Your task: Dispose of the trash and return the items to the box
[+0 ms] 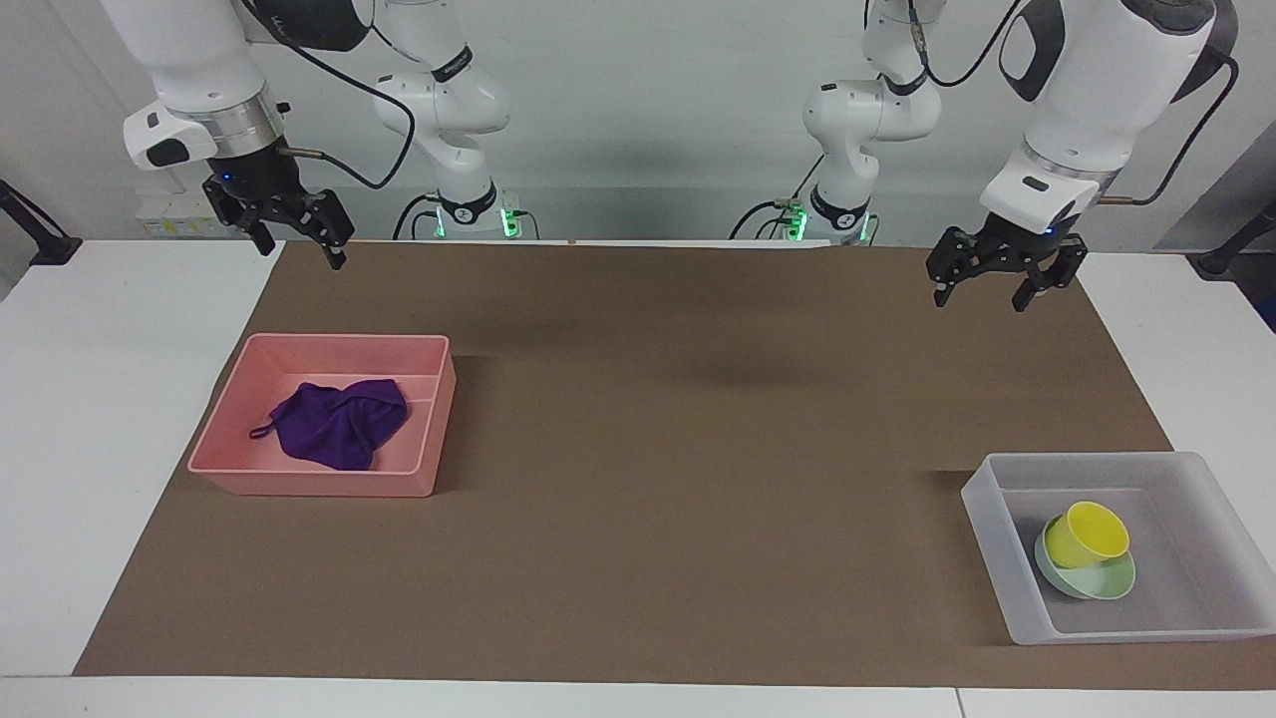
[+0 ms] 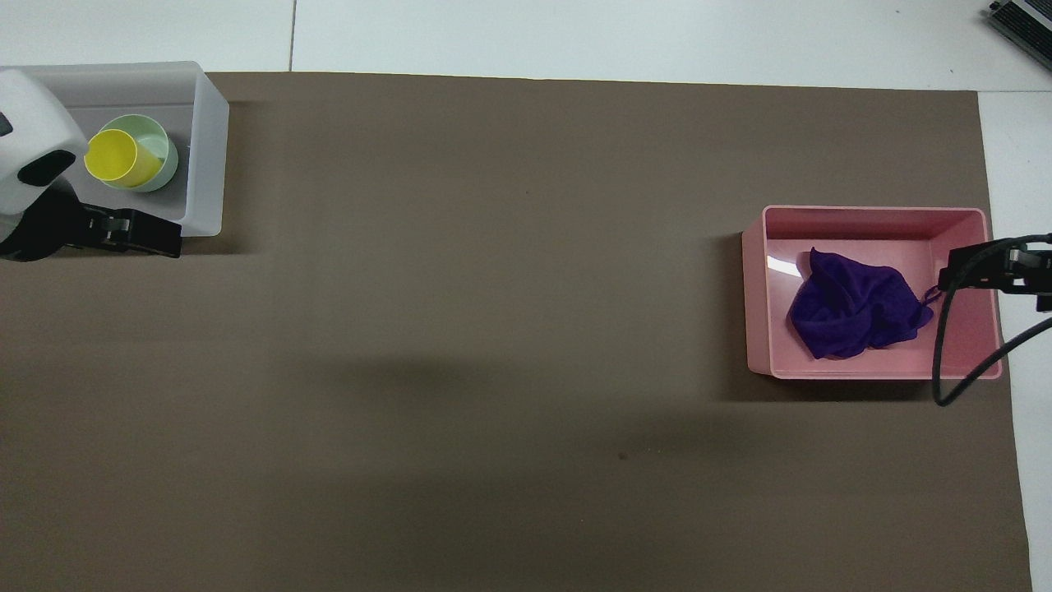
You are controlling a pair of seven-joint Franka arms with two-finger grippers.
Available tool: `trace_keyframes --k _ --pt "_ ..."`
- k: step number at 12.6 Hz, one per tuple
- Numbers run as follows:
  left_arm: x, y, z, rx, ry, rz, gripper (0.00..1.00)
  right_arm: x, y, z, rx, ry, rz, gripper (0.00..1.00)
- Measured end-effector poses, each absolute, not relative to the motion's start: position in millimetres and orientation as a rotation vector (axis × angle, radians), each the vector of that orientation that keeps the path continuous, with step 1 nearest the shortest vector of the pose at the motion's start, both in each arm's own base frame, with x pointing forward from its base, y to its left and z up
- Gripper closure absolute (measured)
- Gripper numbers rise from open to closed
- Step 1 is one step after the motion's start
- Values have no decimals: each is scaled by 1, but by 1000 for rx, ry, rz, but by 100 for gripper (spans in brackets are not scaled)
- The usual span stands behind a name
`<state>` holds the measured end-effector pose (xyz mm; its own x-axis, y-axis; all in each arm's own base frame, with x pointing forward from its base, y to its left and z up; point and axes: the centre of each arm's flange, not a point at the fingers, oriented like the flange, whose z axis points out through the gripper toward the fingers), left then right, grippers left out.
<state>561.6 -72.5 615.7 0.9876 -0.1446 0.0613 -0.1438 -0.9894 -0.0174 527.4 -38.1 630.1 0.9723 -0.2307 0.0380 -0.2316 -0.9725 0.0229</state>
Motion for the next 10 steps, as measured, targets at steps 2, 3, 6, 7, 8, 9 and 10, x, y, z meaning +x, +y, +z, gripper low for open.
trace_keyframes --k 2,3,6,7,8,9,10 --pt "562 -68 615 -3119 223 -88 0 527 -38 630 3093 -363 55 0" --pt "561 -68 614 -3118 225 -75 0 527 -38 630 3093 -363 55 0" --pt "559 -67 613 -3117 236 -47 0 527 -38 630 3093 -362 55 0" --pt "559 -69 612 -3117 243 -44 0 527 -38 630 3093 -362 55 0" --pt "558 -70 612 -3116 248 -38 0 527 -38 630 3093 -362 55 0" --pt "557 -71 612 -3116 250 -32 0 527 -38 630 3093 -363 55 0" --pt "557 -71 611 -3117 250 -25 0 527 -38 630 3093 -363 55 0"
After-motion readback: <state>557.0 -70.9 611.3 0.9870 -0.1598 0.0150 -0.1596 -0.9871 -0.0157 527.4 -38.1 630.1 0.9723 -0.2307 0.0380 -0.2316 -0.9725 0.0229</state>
